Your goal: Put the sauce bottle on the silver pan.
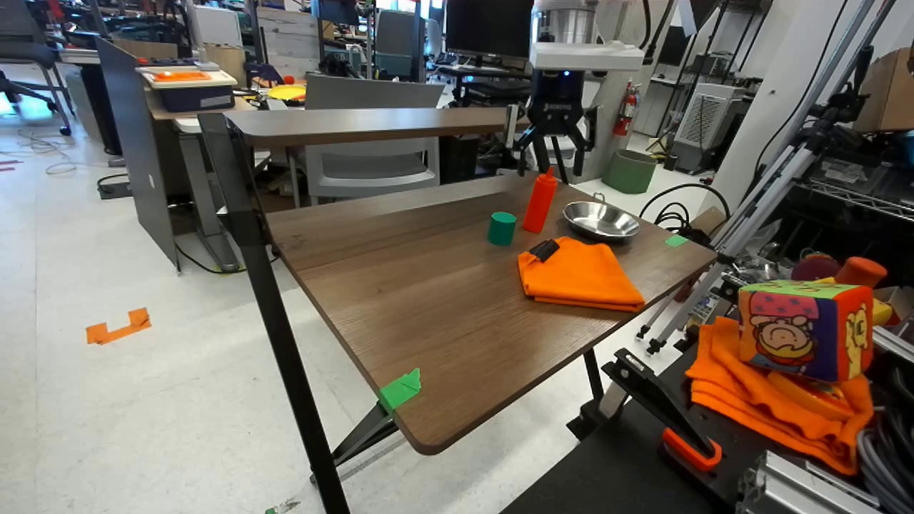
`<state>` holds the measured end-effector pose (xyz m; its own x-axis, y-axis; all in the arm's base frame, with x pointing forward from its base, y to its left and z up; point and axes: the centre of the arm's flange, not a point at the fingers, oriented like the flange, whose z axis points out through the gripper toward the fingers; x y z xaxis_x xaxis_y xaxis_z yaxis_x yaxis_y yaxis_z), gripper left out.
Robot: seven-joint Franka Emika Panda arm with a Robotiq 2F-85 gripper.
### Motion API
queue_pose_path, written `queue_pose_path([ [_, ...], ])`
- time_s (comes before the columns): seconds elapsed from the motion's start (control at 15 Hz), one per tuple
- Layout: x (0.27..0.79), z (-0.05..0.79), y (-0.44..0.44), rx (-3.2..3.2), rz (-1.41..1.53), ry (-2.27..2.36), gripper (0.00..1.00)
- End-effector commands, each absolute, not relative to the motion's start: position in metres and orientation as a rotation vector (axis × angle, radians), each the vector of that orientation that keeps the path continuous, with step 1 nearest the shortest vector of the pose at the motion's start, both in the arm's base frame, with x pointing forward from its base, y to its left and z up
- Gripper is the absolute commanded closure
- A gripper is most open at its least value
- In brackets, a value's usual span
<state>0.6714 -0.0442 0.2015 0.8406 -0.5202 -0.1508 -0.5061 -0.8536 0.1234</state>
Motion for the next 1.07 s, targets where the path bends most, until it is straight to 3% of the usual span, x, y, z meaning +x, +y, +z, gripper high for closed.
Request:
queue_pose_path([
  [0.0, 0.685, 0.196, -0.037, 2.891, -0.307, -0.798, 0.24],
  [0.13, 0.686, 0.192, -0.037, 2.875, -0.318, -0.789, 0.32],
  [0.6, 0.685, 0.194, -0.044, 2.821, -0.376, -0.756, 0.85],
  [1.0, 0.656, 0.286, -0.022, 2.924, -0.159, -0.548, 0.86],
])
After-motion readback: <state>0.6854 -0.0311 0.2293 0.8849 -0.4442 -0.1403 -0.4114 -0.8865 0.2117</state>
